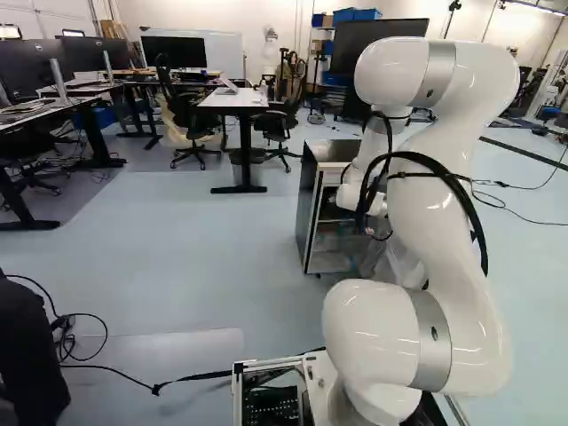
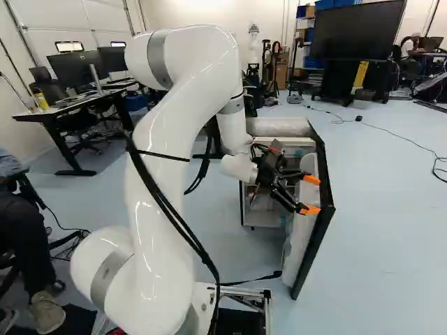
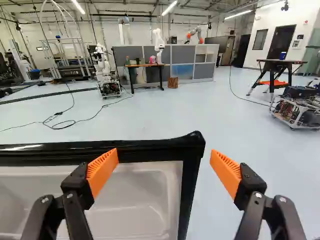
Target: Open the fridge door
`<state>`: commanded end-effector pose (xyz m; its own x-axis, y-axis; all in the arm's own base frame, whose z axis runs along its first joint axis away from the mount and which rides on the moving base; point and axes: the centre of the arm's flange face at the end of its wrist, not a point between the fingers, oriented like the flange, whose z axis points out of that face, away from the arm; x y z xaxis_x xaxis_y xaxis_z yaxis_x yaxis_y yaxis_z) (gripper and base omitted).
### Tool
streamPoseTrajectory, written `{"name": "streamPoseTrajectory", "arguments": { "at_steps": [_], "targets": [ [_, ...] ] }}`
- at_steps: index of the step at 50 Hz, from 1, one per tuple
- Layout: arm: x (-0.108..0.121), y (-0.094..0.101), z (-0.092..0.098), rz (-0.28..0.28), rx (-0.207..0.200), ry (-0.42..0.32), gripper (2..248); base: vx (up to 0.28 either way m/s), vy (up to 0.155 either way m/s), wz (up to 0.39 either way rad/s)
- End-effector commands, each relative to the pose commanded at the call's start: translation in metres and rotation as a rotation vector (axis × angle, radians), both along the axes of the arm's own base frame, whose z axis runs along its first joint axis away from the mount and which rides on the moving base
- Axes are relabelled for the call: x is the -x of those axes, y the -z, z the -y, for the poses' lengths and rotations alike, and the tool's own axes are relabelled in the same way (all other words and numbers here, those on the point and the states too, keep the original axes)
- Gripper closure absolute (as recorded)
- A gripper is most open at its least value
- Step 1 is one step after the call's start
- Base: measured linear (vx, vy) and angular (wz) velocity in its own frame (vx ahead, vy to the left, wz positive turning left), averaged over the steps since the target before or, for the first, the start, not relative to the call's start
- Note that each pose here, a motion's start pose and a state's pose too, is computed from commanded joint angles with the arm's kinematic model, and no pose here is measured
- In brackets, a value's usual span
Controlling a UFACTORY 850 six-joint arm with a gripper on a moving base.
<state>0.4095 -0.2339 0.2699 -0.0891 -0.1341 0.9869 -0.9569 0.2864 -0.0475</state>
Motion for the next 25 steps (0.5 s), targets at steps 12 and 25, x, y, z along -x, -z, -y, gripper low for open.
{"name": "streamPoseTrajectory", "arguments": {
  "at_steps": [12,25],
  "targets": [
    [0.0,0.0,0.0,0.0,0.0,0.0,3,0.0,0.0,0.0],
    [-0.0002,0.0,0.0005,0.001,0.0,0.001,3,0.0,0.0,0.0]
  ]
}}
